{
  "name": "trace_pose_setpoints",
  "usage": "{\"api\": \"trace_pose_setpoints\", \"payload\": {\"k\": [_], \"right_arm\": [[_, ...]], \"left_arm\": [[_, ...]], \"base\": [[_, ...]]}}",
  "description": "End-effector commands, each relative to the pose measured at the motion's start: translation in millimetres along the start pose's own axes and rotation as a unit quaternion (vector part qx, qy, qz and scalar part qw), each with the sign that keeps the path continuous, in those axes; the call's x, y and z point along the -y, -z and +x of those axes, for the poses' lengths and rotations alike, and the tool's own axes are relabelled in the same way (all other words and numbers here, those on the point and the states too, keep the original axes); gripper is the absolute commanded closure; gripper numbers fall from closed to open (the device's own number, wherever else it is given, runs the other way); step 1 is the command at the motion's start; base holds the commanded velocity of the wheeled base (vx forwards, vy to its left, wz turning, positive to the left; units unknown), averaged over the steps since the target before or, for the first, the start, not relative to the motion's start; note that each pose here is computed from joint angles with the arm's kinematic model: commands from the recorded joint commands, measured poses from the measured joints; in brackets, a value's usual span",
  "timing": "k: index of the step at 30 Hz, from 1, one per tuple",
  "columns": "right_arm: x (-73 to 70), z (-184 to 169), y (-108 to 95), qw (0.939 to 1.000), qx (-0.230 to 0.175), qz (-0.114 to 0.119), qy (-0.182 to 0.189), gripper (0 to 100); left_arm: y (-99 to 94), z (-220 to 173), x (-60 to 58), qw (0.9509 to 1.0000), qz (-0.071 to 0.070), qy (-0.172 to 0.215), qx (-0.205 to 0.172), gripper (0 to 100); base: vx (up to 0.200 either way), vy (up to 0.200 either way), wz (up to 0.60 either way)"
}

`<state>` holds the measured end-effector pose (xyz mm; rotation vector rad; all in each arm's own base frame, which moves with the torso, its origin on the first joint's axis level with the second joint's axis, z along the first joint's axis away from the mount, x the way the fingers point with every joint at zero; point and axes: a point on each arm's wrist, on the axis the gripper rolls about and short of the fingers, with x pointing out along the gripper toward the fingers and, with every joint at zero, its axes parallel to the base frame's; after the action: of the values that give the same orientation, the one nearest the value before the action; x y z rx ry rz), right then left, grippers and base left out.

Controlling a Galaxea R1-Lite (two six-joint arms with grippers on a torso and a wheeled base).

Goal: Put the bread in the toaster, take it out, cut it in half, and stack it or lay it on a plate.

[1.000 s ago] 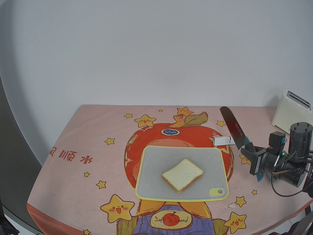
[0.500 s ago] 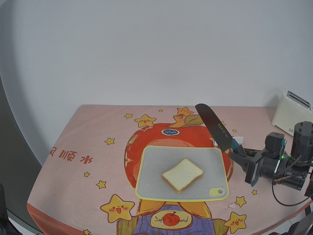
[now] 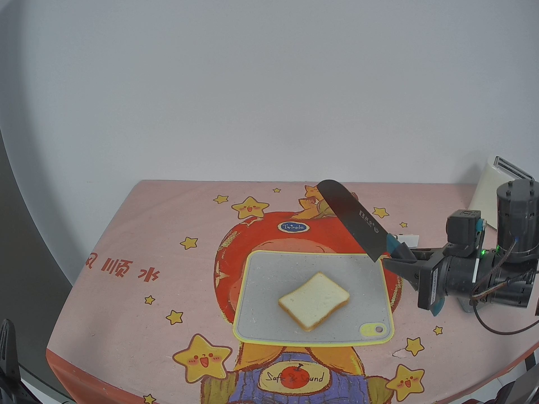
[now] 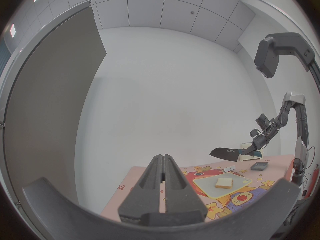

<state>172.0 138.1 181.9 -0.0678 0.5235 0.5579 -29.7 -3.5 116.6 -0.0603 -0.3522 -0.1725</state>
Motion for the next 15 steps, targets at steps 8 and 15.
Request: {"api": "trace_pose_setpoints", "payload": {"k": [8,15], "right_arm": [[-23.4,5.1,-1.7,0.9974,-0.051,-0.036,-0.035,100],[-23.1,6.8,5.0,0.9966,-0.065,-0.038,-0.034,100]], "left_arm": [[5.9,-1.7,-0.3,1.0,0.002,-0.001,-0.005,100],[6.5,-1.7,-0.3,1.0,0.001,-0.001,-0.008,100]], "base": [[0.0,0.0,0.0],[0.0,0.0,0.0]]}}
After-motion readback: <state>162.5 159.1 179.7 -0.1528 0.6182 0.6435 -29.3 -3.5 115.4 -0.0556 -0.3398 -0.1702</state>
